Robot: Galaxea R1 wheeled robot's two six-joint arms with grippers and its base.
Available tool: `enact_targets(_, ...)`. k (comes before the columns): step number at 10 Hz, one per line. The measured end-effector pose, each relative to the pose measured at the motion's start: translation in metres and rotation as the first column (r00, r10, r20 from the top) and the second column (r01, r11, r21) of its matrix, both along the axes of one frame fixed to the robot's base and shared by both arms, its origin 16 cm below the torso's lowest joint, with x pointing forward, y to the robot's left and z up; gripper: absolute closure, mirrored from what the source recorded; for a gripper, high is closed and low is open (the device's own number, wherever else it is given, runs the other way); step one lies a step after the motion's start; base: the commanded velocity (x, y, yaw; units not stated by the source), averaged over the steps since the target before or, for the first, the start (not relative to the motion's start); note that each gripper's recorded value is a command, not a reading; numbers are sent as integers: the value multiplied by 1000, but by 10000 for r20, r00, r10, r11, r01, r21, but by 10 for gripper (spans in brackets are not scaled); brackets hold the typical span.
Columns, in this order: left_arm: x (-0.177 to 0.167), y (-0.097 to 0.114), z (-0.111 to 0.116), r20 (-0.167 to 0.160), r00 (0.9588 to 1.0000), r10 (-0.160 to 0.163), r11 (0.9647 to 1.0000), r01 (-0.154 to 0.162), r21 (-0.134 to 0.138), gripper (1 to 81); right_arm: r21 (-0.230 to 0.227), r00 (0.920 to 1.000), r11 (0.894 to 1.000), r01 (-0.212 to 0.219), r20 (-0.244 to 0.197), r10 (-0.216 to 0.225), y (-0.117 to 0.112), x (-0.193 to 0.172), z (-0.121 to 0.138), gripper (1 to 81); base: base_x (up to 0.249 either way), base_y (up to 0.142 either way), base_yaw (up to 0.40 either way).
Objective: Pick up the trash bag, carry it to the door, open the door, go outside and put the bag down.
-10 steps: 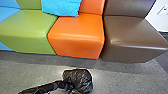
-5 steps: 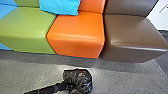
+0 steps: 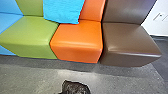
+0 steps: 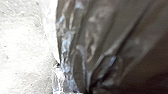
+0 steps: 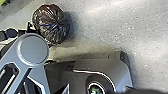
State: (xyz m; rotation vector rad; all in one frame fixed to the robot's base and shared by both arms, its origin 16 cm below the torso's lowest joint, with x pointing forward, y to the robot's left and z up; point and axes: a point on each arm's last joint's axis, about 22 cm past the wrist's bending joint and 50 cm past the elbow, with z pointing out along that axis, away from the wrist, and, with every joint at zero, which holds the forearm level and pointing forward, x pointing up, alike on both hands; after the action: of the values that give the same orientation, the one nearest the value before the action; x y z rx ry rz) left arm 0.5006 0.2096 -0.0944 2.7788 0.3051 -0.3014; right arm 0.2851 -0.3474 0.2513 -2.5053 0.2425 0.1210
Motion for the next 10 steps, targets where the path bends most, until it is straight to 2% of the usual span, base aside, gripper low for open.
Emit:
enact_targets(2,40,-8,43,729,9973,18,9999,-9,-134,811,154,9989,9999,18,461,-25,8,10,24,10,0,0,0)
enact_targets(6,58,-4,120,1219,9925,-35,10000,45,-72,811,97,9919,9999,-29,1269,17,5,22,80,10,0,0,0)
enact_targets(8,71,1,163,1538,9881,-88,9999,109,-125,811,371,9863,9993,-38,1650,-24,21,25,96,10,0,0,0)
enact_targets(10,83,6,216,1960,9804,-196,9986,287,-437,811,421,9794,9991,-75,2020,-12,26,27,116,10,0,0,0)
